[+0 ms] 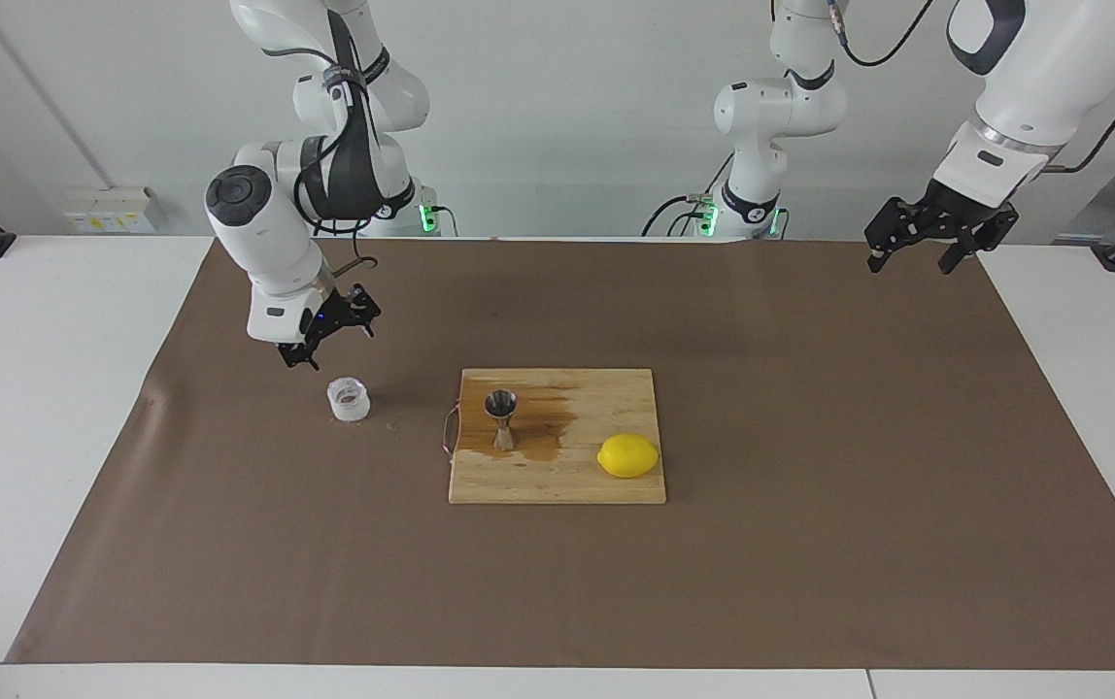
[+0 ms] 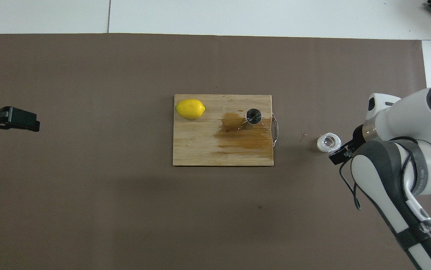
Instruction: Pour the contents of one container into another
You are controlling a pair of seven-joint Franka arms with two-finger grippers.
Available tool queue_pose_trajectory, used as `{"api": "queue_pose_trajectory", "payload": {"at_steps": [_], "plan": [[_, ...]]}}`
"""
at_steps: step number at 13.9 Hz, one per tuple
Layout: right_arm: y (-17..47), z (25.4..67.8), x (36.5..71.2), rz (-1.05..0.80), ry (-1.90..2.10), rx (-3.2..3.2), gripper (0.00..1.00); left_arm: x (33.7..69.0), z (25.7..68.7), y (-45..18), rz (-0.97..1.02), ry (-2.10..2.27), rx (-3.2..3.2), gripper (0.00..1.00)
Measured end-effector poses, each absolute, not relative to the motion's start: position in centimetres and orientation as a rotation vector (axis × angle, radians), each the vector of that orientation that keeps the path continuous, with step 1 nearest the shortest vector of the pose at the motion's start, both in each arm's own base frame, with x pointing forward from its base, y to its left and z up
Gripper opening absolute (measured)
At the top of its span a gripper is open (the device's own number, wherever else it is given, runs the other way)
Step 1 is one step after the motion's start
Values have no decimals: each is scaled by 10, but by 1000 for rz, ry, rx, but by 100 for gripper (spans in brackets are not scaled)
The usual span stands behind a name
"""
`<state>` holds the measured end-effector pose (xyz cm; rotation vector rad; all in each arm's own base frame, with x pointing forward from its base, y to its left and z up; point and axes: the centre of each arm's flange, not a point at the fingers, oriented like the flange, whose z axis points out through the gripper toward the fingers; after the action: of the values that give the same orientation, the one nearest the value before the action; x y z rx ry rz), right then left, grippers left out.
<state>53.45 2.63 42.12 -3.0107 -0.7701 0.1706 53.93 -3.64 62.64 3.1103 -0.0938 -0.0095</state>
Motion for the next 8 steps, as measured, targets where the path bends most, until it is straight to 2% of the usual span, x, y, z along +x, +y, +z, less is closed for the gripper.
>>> {"api": "queue_pose_trajectory", "payload": {"at_steps": [4, 8], "plan": [[20, 484, 532, 176, -169, -3132, 100, 539, 626, -36, -9, -94, 3110, 100], [14, 574, 538, 81, -12, -3143, 100, 539, 626, -36, -9, -94, 3110, 100]]}}
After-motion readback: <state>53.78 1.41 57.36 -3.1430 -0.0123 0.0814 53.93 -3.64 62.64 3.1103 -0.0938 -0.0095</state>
